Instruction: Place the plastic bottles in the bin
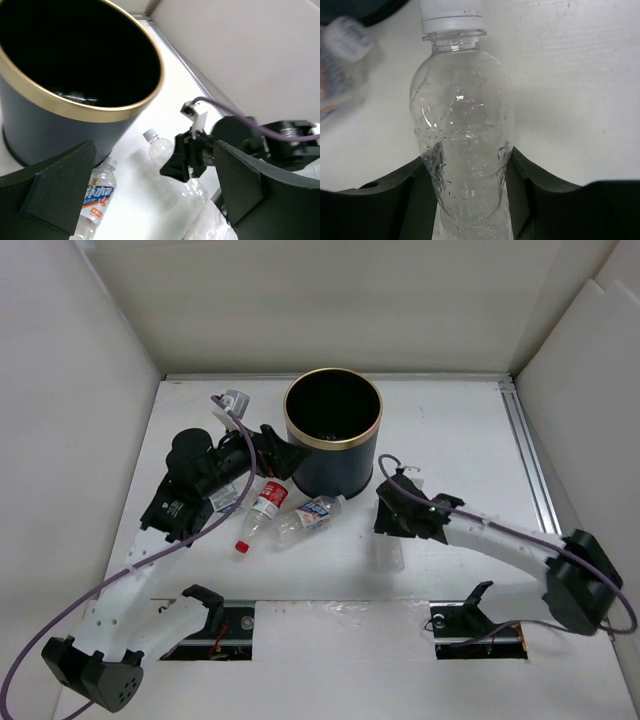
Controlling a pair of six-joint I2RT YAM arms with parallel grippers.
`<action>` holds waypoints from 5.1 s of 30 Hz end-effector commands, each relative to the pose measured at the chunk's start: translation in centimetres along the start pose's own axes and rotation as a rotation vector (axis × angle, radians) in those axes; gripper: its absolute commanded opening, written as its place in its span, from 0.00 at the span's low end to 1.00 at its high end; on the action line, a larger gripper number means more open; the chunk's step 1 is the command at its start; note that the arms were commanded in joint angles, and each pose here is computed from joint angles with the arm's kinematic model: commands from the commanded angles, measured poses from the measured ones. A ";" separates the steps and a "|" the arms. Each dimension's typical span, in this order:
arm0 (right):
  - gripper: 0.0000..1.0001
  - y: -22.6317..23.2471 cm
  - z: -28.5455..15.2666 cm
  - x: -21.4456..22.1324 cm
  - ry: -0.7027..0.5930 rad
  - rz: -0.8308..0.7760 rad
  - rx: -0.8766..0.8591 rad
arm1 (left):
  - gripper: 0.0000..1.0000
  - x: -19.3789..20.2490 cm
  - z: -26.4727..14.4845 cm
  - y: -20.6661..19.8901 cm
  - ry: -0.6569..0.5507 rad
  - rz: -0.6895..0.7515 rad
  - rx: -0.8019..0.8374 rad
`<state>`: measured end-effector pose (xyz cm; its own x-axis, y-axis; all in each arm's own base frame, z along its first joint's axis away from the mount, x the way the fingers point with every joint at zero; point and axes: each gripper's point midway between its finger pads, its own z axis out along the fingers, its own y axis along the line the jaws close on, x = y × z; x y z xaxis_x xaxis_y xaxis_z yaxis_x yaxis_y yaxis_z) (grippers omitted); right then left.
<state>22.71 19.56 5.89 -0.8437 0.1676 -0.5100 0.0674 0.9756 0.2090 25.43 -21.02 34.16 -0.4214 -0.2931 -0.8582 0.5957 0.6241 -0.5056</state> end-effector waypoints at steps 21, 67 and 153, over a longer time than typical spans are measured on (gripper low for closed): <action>0.00 14.4 -31.9 -16.9 -0.711 -0.121 -0.957 | 1.00 -1.2 -1.5 -10.7 0.052 0.076 0.657; 1.00 11.8 -36.2 -22.9 -0.980 0.013 -0.933 | 0.00 -13.0 11.8 -1.5 -0.222 0.166 0.112; 0.01 8.5 -7.8 3.5 -0.288 0.516 0.051 | 0.99 0.4 -4.2 -2.5 0.053 0.065 0.039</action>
<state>16.02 31.04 8.47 -0.6325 0.6064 -0.4819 0.4353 0.7929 0.4265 21.88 -16.91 34.92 -0.4031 -0.2417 -0.8827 0.5155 0.7369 -0.4372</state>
